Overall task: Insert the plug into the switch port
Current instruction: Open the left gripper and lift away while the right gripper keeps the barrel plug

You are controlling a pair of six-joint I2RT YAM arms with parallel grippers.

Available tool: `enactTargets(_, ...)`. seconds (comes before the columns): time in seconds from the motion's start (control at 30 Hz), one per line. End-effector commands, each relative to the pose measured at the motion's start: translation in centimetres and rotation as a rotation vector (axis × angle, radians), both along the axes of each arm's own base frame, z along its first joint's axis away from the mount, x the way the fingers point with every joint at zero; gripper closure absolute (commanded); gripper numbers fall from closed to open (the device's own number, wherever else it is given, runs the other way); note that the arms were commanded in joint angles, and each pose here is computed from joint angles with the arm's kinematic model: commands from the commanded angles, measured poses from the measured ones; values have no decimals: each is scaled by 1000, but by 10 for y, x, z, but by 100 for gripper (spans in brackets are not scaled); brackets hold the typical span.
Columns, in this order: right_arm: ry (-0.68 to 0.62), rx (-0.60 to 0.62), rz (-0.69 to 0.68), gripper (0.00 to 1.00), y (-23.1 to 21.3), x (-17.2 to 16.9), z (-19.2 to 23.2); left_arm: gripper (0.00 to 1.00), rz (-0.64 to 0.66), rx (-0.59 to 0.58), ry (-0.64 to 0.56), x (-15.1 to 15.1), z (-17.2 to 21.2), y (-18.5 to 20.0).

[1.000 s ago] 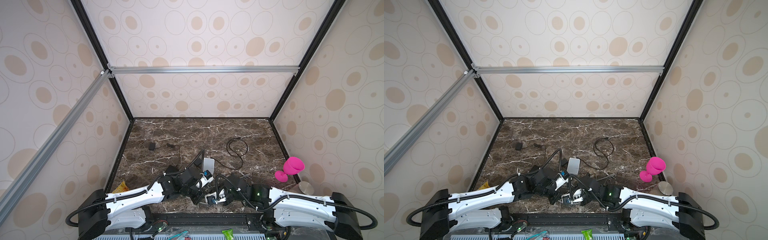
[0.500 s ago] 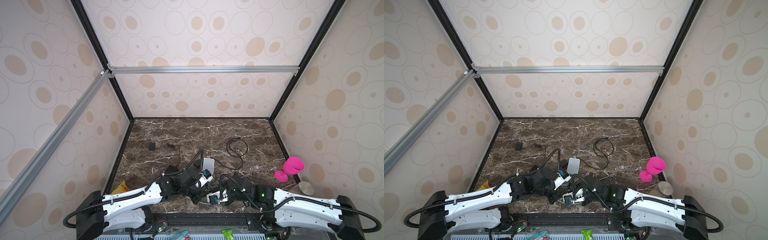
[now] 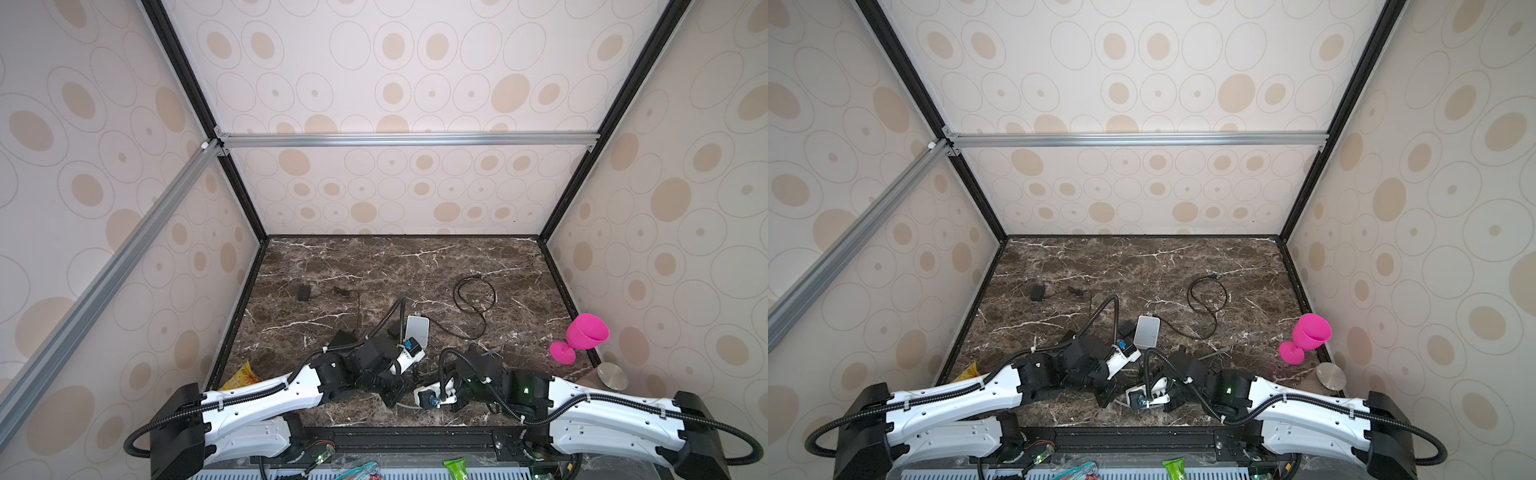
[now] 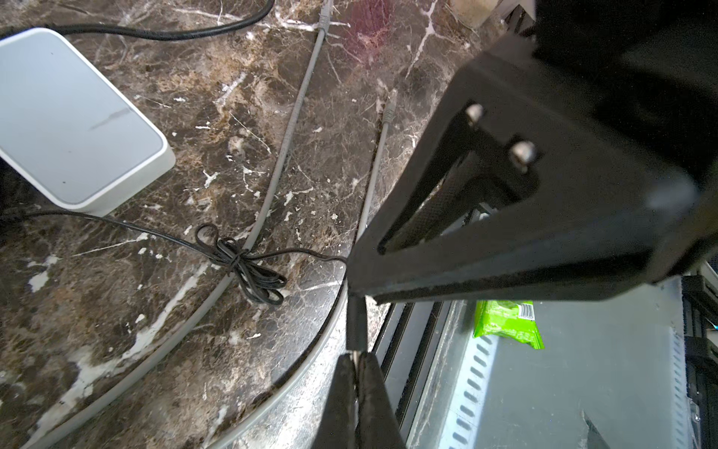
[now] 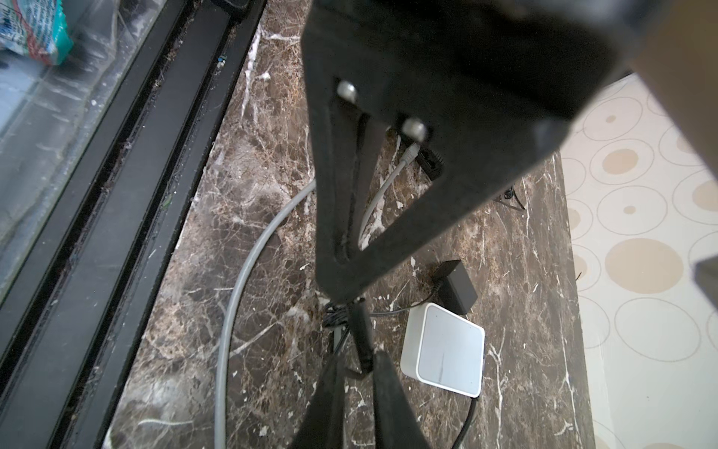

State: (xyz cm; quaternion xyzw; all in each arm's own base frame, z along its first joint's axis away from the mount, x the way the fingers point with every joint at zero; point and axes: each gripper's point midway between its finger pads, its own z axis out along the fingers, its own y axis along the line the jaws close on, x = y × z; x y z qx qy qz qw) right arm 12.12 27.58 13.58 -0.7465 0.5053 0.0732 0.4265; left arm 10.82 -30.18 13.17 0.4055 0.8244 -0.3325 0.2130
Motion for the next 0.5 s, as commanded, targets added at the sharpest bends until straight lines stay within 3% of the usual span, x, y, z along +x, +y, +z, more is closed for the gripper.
enactTargets(0.0,10,-11,23,84,2,-4,-4,100,-12,-15,-30,2,11,-2)
enactTargets(0.47,15,-15,25,86,9,-1,-6,100,-24,-35,-26,-1,15,-3)
